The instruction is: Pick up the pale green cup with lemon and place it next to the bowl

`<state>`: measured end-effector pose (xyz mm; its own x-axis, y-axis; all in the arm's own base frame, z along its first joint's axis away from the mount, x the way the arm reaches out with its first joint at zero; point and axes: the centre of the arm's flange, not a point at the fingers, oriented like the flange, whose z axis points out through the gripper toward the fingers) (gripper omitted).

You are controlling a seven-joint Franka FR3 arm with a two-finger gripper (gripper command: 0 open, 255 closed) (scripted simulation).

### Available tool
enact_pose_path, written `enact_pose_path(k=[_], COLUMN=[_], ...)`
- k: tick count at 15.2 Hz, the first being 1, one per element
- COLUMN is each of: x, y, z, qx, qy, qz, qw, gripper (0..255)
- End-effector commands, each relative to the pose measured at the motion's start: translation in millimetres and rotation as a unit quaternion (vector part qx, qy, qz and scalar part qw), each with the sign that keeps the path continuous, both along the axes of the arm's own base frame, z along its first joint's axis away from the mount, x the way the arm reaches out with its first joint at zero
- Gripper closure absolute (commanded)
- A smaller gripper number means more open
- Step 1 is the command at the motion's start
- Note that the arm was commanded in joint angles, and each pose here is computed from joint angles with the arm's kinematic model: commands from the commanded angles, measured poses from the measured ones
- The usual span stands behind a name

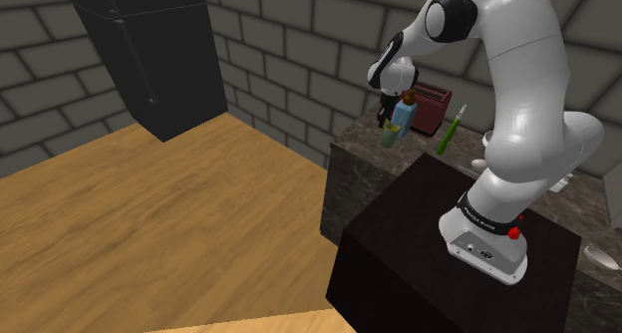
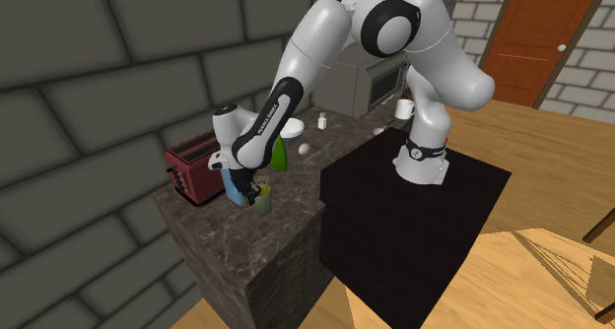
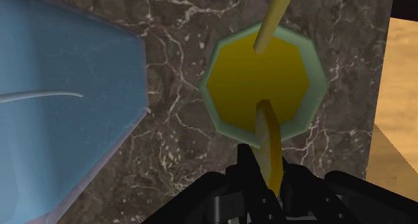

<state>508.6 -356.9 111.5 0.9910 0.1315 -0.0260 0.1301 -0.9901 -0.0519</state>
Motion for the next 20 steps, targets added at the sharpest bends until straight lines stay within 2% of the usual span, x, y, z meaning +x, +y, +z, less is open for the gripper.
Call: enact_pose_path(k=[1,4,20], x=[-0.2,-0.2,-0.2], y=[0.1,0.1,0.1], z=[-0.5,-0.4,84.1], qx=[0.0,0.0,0.0], qy=[0.0,0.0,0.0], qz=[0.0,0.0,0.0], qw=[1.0,1.0,1.0], gripper=[255,255,255])
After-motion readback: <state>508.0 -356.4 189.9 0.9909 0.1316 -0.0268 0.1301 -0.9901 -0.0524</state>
